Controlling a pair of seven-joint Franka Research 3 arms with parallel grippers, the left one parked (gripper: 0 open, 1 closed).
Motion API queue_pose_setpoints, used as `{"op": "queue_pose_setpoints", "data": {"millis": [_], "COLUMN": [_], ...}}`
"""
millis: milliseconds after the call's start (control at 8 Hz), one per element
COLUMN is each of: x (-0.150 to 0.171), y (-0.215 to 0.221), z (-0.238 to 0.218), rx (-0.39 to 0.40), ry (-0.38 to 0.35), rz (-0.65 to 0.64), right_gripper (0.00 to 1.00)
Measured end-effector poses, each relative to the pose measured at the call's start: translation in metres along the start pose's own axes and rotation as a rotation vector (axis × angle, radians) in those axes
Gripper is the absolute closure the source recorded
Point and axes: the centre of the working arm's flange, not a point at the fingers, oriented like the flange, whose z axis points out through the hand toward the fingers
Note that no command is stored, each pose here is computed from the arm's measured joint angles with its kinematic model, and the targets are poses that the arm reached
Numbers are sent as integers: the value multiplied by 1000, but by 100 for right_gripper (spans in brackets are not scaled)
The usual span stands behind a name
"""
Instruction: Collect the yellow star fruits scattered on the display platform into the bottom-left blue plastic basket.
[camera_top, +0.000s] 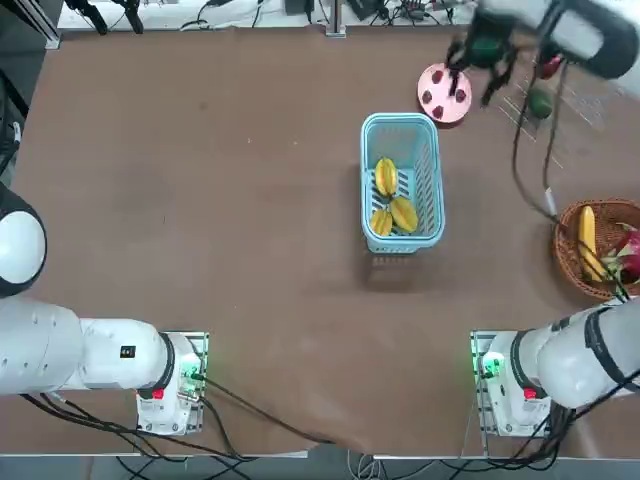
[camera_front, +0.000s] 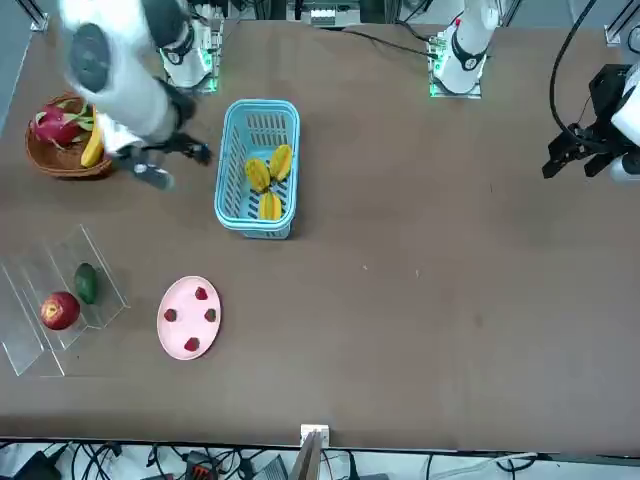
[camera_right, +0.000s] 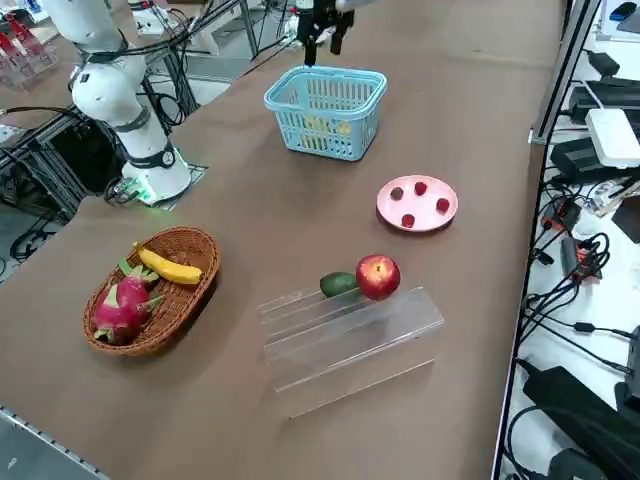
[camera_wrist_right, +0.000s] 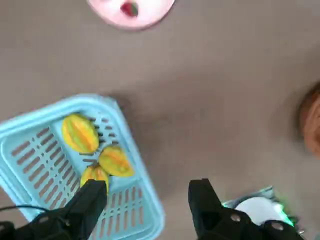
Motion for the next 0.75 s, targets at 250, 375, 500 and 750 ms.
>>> {"op": "queue_pose_setpoints", "data": {"millis": [250,375,500,750], "x": [29,33,36,44], "y": [62,81,96,120], "z": [-40,-55,-66,-80], "rx": [0,-7,-5,4], "ry": [3,0,0,15], "rz": [-101,-162,-203,-263], "right_gripper": [0,0,0,0]}}
